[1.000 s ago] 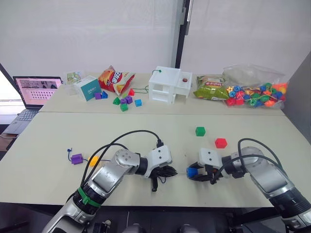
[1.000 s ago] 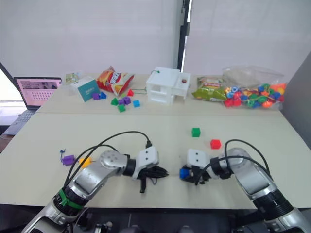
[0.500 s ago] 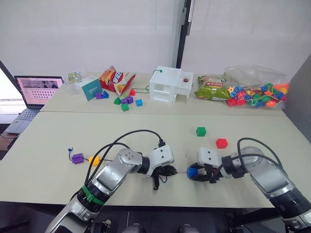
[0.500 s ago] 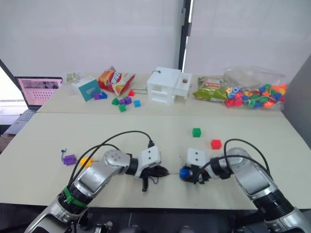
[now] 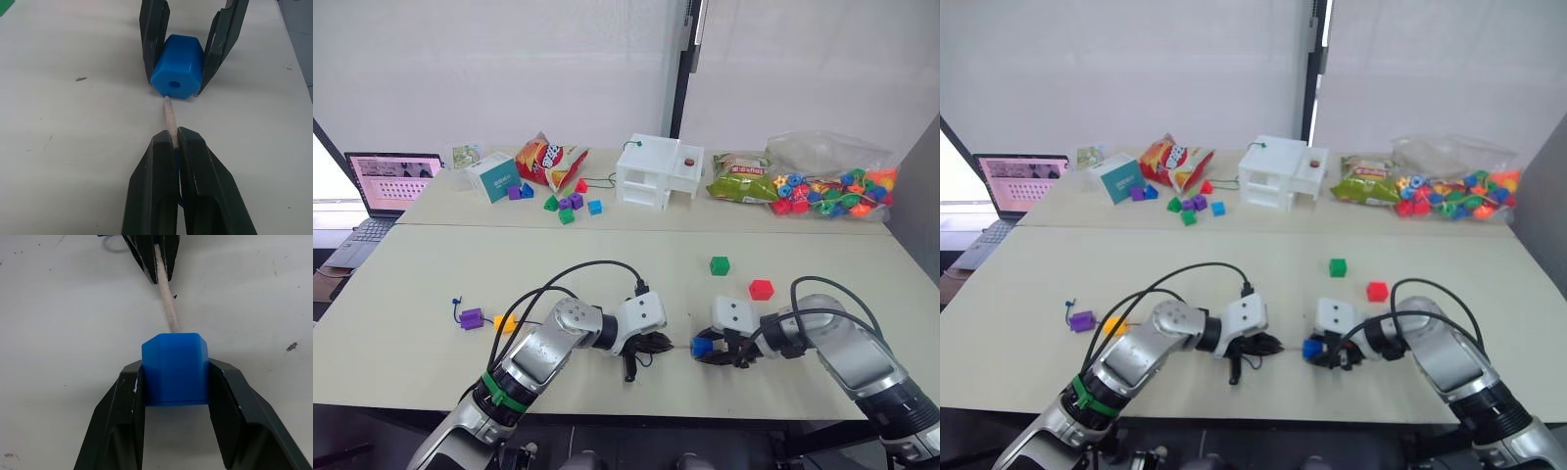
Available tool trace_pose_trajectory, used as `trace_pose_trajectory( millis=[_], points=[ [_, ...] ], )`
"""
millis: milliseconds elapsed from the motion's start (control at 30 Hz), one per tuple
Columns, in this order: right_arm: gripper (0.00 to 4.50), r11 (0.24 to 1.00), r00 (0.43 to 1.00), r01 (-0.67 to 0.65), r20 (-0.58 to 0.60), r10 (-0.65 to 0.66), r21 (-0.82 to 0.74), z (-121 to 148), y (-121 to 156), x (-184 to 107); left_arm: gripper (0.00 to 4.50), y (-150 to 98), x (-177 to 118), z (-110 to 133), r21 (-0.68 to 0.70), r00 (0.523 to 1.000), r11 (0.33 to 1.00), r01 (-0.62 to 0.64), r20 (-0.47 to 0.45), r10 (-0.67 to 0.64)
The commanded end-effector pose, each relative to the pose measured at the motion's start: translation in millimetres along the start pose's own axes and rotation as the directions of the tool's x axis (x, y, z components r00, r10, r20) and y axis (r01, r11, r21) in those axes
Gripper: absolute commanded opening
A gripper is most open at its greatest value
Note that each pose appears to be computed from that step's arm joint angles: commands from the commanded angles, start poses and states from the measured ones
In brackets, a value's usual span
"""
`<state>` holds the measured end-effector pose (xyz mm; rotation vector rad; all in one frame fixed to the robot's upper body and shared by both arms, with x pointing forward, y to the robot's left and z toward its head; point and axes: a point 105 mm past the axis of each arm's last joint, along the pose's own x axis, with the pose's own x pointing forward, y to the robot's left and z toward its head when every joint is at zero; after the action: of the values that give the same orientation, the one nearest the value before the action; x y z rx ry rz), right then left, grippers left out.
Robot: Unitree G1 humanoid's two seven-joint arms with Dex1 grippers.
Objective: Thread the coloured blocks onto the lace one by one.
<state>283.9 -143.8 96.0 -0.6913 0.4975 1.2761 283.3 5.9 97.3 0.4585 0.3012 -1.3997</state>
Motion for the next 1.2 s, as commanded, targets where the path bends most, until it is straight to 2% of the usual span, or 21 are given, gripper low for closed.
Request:
trace_pose_trajectory(
  millis=[33,300,467,900,1200],
  points=[
    [1.30,0.999,0.999,0.022,0.037,-0.021,-0.037,13.7,-2.0,3.5,0.00,-12.5,5.0,30.6,0.075,0.993,0.995,0.063,0.095,-0.070],
    [1.30,0.999,0.999,0.030,0.015,-0.030,-0.022,8.0,-3.1,2.4,0.00,-7.8,-14.7,16.1,0.049,0.998,0.998,0.035,0.058,-0.038],
    [1.30,0.999,0.999,0.031,0.007,-0.031,-0.020,5.6,-3.2,1.2,0.00,-9.4,-19.1,15.3,0.042,0.998,0.999,0.027,0.057,-0.030],
    [1.30,1.000,1.000,0.019,0.003,-0.019,-0.021,7.5,-2.0,1.9,0.00,-5.2,1.6,21.0,0.047,0.997,0.999,0.017,0.074,-0.020],
    [1.30,1.000,1.000,0.028,-0.001,-0.028,-0.011,6.4,-1.4,3.1,0.00,-15.9,26.1,43.2,0.087,0.986,0.993,0.081,0.136,-0.093]
  ],
)
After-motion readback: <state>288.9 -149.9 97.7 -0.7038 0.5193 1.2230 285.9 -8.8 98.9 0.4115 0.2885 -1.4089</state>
